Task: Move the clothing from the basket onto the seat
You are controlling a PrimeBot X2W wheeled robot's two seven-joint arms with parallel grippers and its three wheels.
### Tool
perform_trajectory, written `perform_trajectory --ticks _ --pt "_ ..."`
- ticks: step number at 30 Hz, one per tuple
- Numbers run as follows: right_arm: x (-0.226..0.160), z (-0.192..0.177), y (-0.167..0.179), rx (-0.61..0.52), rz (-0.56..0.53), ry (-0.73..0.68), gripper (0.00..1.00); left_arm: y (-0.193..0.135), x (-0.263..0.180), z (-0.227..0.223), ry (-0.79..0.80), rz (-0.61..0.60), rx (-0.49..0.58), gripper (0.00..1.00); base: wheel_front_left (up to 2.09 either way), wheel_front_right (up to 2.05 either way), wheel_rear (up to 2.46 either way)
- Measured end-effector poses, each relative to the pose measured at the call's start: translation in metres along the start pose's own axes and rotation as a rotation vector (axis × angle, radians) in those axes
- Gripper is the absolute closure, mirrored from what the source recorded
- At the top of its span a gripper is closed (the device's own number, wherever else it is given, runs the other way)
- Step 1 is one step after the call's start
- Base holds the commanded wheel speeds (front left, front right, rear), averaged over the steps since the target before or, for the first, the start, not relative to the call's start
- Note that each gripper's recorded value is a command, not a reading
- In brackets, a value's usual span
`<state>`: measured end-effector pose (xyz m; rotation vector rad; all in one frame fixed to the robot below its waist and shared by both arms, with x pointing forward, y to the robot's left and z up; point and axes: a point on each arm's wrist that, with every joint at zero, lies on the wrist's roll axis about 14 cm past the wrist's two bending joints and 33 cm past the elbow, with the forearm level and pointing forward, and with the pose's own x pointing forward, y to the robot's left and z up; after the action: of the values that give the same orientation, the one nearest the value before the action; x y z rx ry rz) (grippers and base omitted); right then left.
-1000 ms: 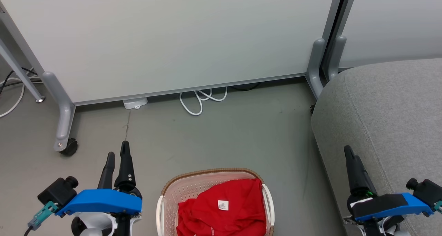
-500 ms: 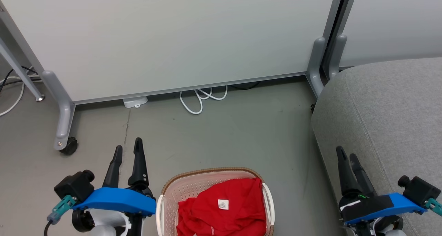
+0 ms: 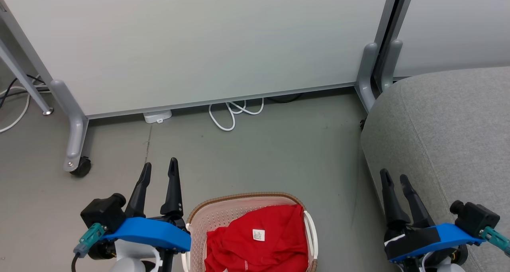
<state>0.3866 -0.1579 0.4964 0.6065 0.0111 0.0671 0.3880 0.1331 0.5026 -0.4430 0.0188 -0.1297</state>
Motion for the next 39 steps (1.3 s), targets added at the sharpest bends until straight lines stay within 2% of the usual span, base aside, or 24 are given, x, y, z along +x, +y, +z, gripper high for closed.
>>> perform_trajectory --ticks 39 --pt "0.004 -0.005 0.018 -0.295 0.090 -0.019 0.00 -0.022 0.001 -0.008 -0.019 -0.117 0.324 0.00 0.00 0.00 0.00"
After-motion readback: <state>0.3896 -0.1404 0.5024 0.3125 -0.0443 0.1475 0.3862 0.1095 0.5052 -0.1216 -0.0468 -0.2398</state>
